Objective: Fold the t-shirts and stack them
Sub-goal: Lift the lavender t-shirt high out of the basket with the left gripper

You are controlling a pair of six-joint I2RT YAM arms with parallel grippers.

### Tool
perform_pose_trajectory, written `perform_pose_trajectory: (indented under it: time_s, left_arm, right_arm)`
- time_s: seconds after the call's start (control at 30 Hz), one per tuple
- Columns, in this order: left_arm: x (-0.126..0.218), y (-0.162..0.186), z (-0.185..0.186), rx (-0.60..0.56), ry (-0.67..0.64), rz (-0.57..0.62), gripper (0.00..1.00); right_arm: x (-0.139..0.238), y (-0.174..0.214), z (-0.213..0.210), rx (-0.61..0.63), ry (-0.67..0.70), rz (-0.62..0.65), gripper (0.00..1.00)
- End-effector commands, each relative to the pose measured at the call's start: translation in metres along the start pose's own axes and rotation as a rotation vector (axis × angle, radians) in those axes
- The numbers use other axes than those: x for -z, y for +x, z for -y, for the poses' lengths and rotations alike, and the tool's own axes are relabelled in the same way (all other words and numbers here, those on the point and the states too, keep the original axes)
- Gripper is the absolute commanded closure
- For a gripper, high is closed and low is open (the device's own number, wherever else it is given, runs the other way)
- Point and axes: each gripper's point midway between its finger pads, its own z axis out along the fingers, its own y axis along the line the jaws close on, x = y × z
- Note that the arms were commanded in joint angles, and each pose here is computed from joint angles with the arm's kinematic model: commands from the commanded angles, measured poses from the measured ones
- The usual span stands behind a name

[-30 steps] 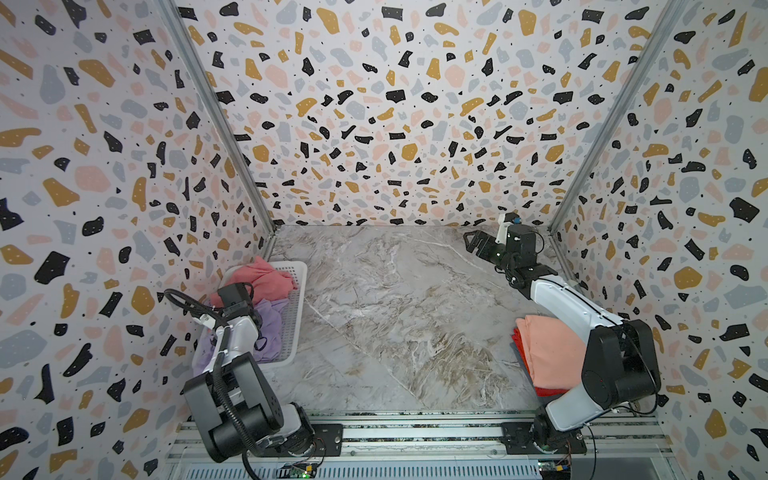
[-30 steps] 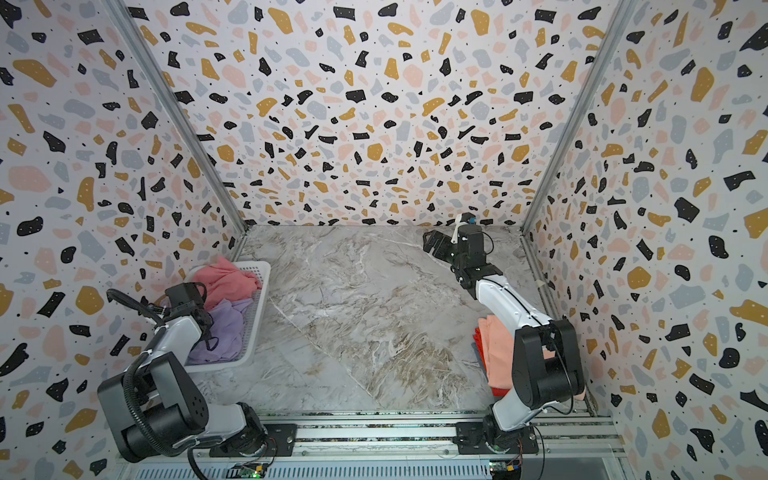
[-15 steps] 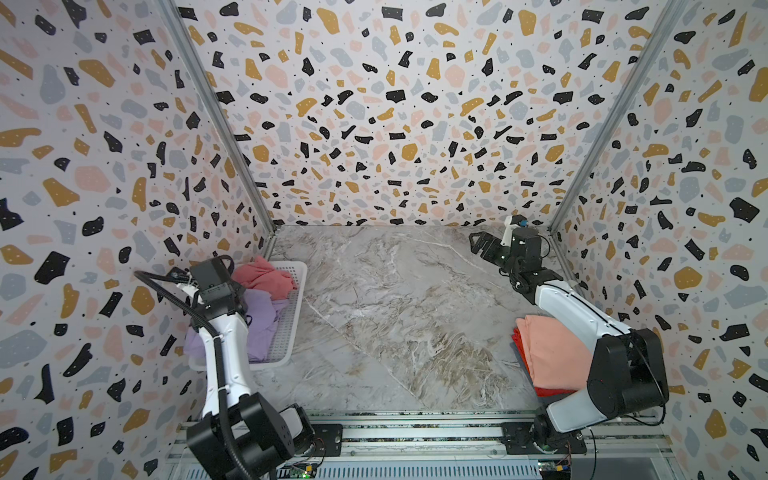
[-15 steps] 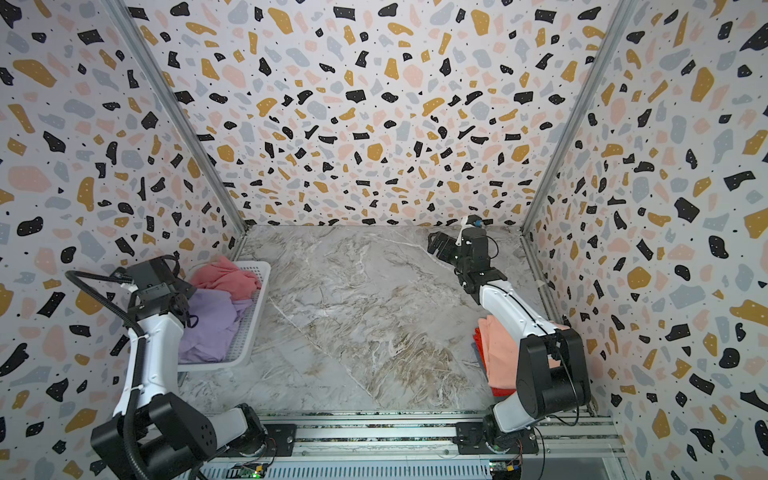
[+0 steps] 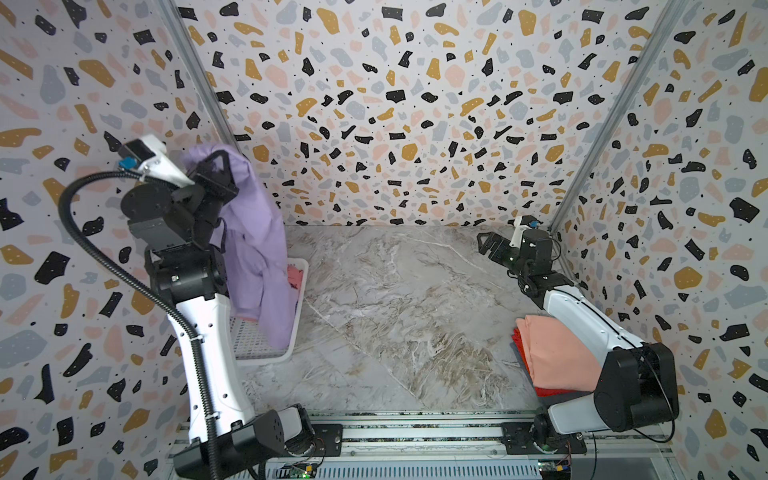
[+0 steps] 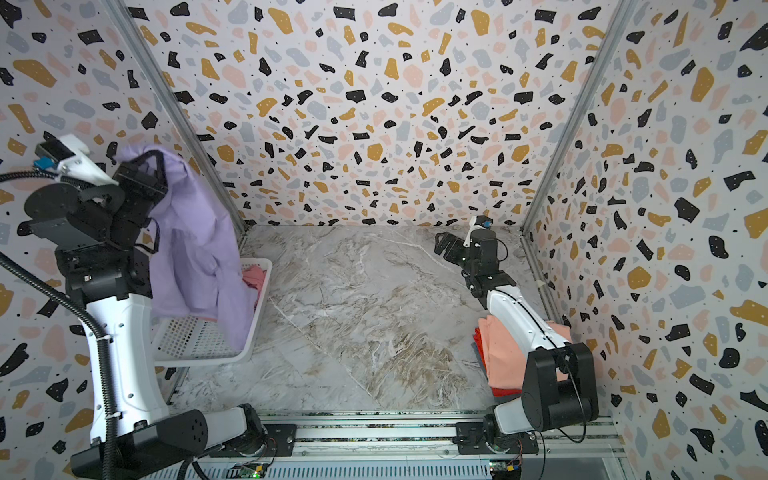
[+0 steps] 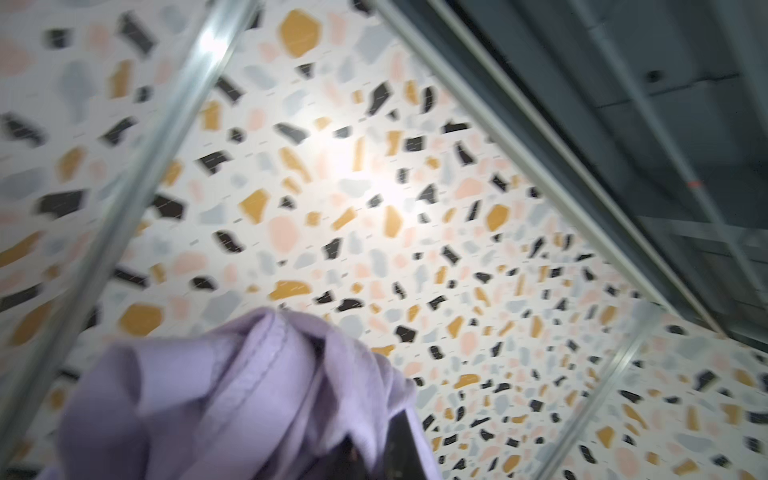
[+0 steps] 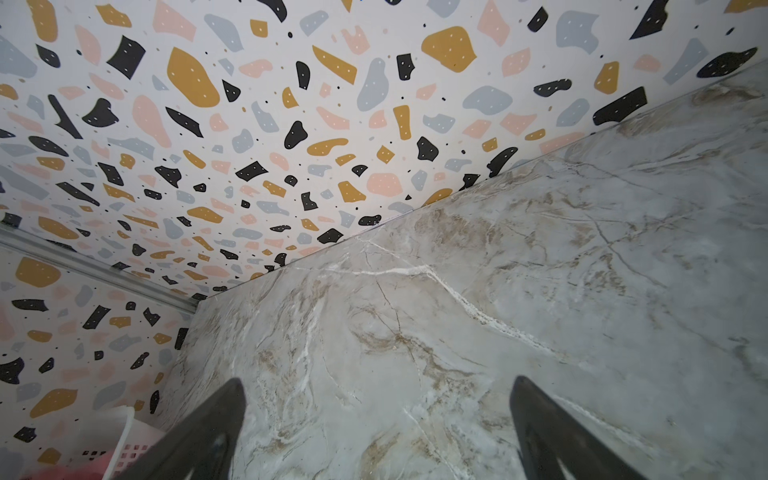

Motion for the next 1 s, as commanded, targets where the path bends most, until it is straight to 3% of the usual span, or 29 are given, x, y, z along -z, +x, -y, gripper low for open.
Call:
perform_pose_trajectory:
  time_s: [0.0,0.1,0.23,0.5,0.8,0.87,0.97]
  left_arm:
    - [0.001,-0.054,0.102,-0.058,0.38,0.19,1.0]
    - [-0.01,-0.064,0.13,0.027,0.566,0.258,1.0]
    - [-0.045,-0.043,0.144,0.14,0.675,0.241,1.0]
    - [-0.113,0.08,0.147,0.471,0.809,-0.013,1.0]
    - [-0.153,0.282,0.137,0.568,0.619,-0.462,1.0]
    - [-0.152,0.306,0.15,0.585,0.64,-0.509,1.0]
    - [-0.148,0.289,0.181,0.62,0.759,-0.481,1.0]
  right_arm:
    - [0.017,-0.011,-0.005,0.025,-0.012,0.032,0.01]
    - [0.022,-0.01,-0.002,0.027,-0.004,0.037,0.01]
    - [0.03,-0.011,0.004,0.018,0.016,0.062,0.01]
    - [0.049,-0.02,0.015,0.036,0.075,0.119,0.01]
    - [0.065,-0.026,0.021,0.075,0.121,0.148,0.01]
    - [0.068,-0.026,0.022,0.076,0.13,0.153,0.01]
    - [0.073,-0.026,0.024,0.076,0.14,0.165,0.01]
